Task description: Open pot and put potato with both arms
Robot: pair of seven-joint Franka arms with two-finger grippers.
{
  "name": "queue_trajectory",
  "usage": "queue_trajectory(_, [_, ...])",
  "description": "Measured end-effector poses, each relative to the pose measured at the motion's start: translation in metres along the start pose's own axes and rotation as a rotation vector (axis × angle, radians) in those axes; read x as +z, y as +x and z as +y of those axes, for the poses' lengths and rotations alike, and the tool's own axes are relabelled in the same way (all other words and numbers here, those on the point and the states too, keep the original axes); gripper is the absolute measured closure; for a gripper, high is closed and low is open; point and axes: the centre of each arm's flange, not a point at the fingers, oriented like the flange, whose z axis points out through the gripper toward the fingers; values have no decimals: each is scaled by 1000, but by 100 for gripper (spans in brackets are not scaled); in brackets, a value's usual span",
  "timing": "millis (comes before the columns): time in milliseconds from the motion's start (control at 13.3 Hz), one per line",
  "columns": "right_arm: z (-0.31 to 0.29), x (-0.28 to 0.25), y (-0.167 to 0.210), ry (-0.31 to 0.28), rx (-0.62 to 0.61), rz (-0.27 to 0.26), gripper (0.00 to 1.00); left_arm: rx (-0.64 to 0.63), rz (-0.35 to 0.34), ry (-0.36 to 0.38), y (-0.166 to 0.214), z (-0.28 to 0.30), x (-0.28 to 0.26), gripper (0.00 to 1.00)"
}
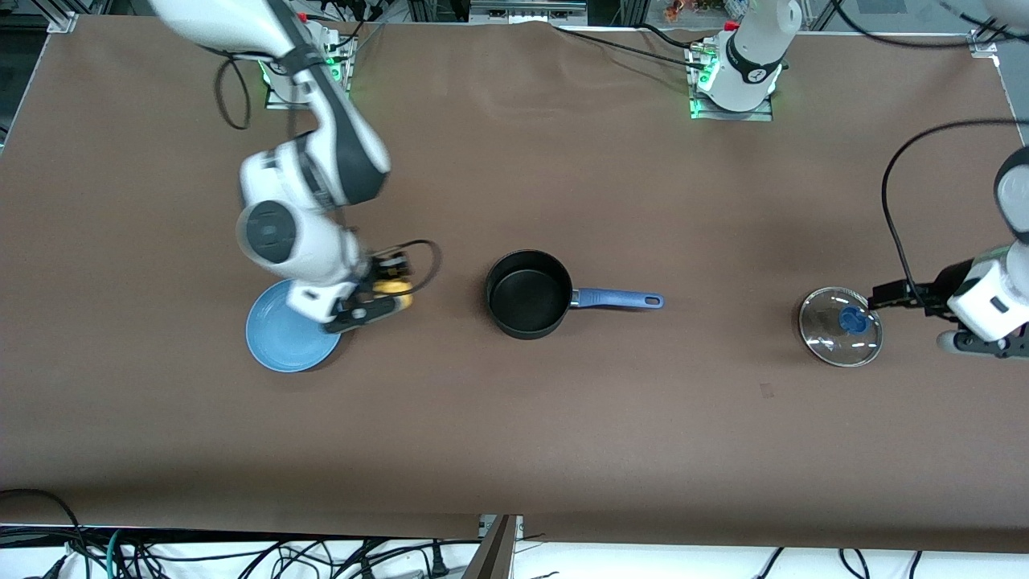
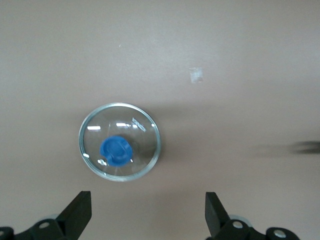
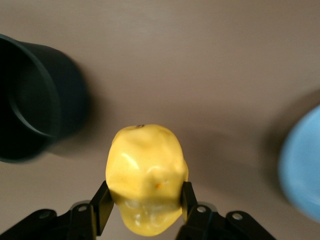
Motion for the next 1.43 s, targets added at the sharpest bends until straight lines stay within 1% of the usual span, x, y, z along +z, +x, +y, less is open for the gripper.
queue_trajectory(150, [-54,16,3,16,103,2,40,-35,4,-3,-19,13,-37,0])
queue_trajectory(300, [-94,28,8,24,199,12,41,-48,5,-6,-41,19,-70,0])
queue_trajectory(375, [-113,33,10,32,239,18,41,-66,-6,-8,-53,23,-83,0])
queue_trajectory(525, [-143,45,10,45,295,43,41,-98,-28,-9,-70,34,-101,0])
queue_trajectory(600, [-153,50,10,52,313,57,41,-98,-30,-9,-73,39,-104,0])
queue_trajectory(675, [-159,56,9,55,322,64,33,-94,-32,-8,-73,42,-104,0])
queue_trajectory(750, [-161,57,8,56,322,67,23,-86,-34,-8,-71,46,-102,0])
queue_trajectory(825, [-160,56,10,57,324,71,14,-74,-35,-8,-69,53,-101,0])
queue_trajectory(900, [-157,51,13,58,329,80,3,-63,-34,-7,-66,59,-101,0])
queue_trajectory(975, [-151,45,17,58,337,91,0,-55,-33,-6,-63,64,-102,0])
queue_trajectory(1050, [-140,35,23,54,354,104,0,-50,-32,-6,-61,66,-102,0])
queue_trajectory(1200, [-96,2,38,32,407,125,0,-50,-32,-6,-58,66,-103,0])
queue_trajectory(1275, [-69,-18,43,20,431,121,0,-50,-33,-6,-58,67,-102,0])
queue_trajectory(1425, [-22,-66,41,-5,469,106,0,-43,-34,-5,-56,71,-102,0])
